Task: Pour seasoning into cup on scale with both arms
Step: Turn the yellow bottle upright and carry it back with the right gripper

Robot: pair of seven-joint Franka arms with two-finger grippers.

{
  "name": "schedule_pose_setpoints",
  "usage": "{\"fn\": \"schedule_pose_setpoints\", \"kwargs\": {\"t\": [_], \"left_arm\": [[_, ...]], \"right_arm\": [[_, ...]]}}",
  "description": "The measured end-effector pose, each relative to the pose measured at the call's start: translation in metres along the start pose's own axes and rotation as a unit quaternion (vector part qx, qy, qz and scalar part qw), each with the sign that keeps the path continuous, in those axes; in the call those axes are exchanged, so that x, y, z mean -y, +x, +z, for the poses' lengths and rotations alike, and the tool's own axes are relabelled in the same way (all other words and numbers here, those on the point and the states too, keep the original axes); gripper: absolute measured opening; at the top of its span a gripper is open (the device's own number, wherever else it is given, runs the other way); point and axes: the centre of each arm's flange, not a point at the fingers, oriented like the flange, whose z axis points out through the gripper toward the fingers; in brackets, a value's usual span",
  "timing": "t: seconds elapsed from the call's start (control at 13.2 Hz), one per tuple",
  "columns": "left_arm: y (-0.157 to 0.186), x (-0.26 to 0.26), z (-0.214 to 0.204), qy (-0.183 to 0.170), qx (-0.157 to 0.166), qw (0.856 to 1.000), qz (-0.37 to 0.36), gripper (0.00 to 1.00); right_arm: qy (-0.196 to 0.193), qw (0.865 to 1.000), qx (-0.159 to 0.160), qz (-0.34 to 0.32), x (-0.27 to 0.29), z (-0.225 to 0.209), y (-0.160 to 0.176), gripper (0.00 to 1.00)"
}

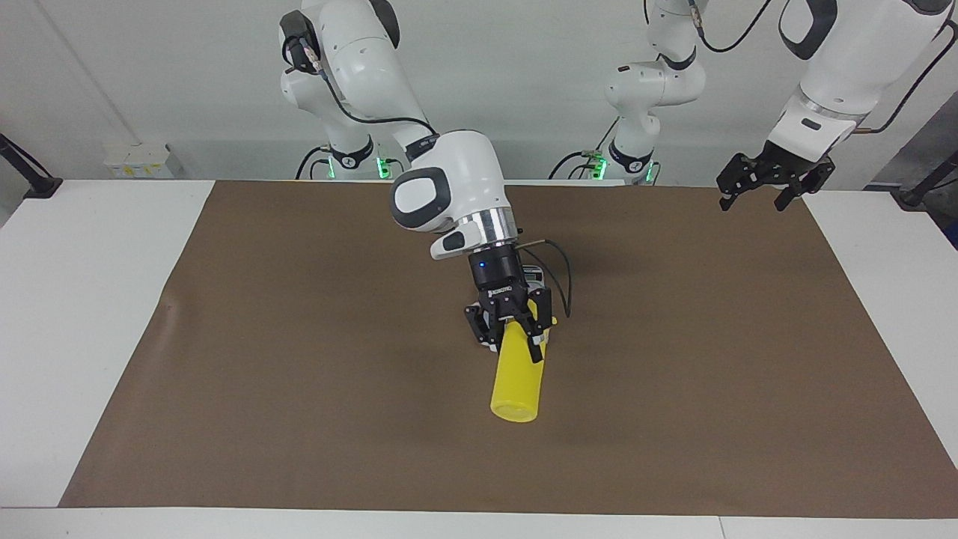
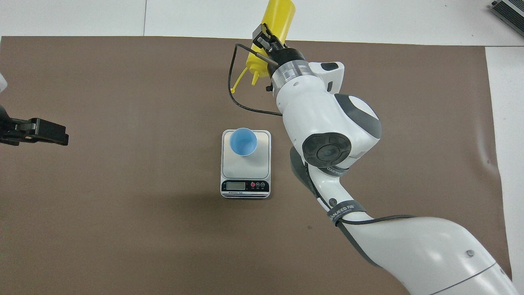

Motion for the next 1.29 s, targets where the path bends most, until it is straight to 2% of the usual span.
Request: {"fn": "schedule_pose_setpoints", "kwargs": {"t": [0.23, 0.46, 0.76, 0.91, 1.14, 1.29], "left_arm": [[0.000, 0.000, 0.000, 0.000, 0.000, 1.000, 0.000, 1.00], [0.000, 0.000, 0.000, 0.000, 0.000, 1.000, 0.000, 1.00], [0.000, 0.000, 0.000, 0.000, 0.000, 1.000, 0.000, 1.00], [0.000, 0.000, 0.000, 0.000, 0.000, 1.000, 0.000, 1.00], [0.000, 0.000, 0.000, 0.000, 0.000, 1.000, 0.000, 1.00], [0.000, 0.000, 0.000, 0.000, 0.000, 1.000, 0.000, 1.00]], "right_arm": [[-0.050, 0.998, -0.007, 0.031, -0.009, -0.005, 0.019, 0.52], [-0.107, 0.994, 0.015, 0.016, -0.020, -0.009, 0.025, 0.52], [-0.179, 0.978, 0.097, -0.051, -0.038, -0.019, 0.049, 0.52], [-0.208, 0.968, 0.126, -0.056, -0.053, -0.023, 0.067, 0.52], [-0.264, 0.945, 0.186, -0.048, -0.081, -0.033, 0.089, 0.52], [-0.301, 0.923, 0.240, -0.010, -0.108, -0.043, 0.109, 0.52]]}}
